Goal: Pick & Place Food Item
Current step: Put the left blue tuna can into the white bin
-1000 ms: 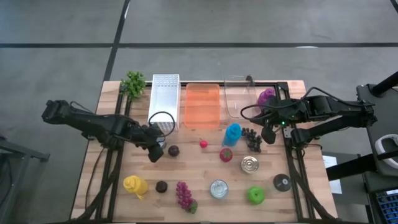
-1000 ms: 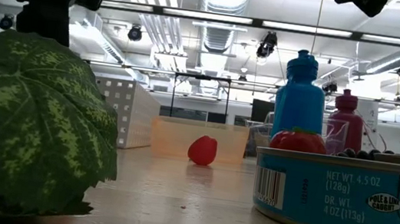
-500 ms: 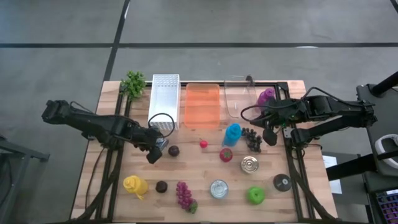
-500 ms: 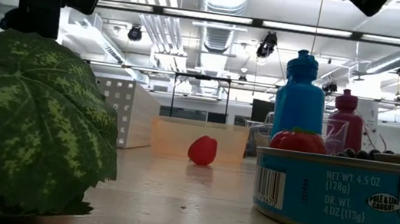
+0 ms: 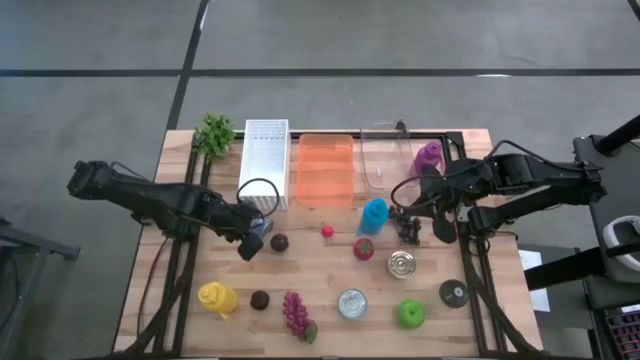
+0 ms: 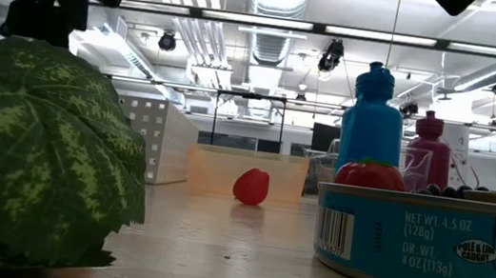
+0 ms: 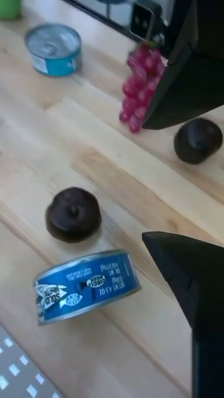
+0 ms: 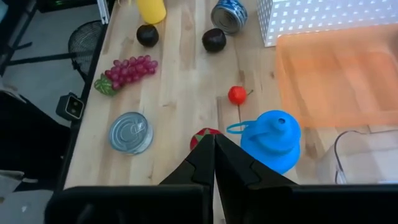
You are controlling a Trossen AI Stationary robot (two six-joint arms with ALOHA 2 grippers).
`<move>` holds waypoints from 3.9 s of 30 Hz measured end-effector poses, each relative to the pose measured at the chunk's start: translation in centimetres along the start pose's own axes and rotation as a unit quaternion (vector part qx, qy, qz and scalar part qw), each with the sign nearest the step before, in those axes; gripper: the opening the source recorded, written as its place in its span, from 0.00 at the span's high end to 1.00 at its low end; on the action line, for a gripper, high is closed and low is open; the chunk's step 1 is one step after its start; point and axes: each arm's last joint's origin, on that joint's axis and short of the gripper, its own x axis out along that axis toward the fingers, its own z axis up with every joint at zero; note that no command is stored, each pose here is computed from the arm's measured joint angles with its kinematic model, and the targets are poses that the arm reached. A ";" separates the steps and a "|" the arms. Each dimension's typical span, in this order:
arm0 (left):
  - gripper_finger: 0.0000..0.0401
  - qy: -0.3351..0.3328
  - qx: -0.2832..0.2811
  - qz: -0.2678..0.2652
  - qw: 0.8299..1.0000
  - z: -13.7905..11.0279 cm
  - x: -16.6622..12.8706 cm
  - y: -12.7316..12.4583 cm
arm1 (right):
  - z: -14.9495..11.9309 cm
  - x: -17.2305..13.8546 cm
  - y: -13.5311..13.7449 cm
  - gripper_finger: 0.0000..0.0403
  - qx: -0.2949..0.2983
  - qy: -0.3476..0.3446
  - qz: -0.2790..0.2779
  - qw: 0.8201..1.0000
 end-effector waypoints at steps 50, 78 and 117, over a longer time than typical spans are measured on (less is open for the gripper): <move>0.28 0.007 -0.034 0.215 0.976 2.2 6.5 1.5 | -0.1 0.1 0.0 0.98 -0.027 0.003 -0.001 1.000; 0.56 -0.010 -0.010 0.175 0.985 1.9 8.1 1.9 | -0.1 0.1 0.0 0.98 -0.027 0.003 -0.001 1.000; 0.66 -0.074 -0.012 0.069 0.995 4.7 -3.8 -2.3 | -0.1 0.1 0.0 0.98 -0.027 0.003 -0.001 1.000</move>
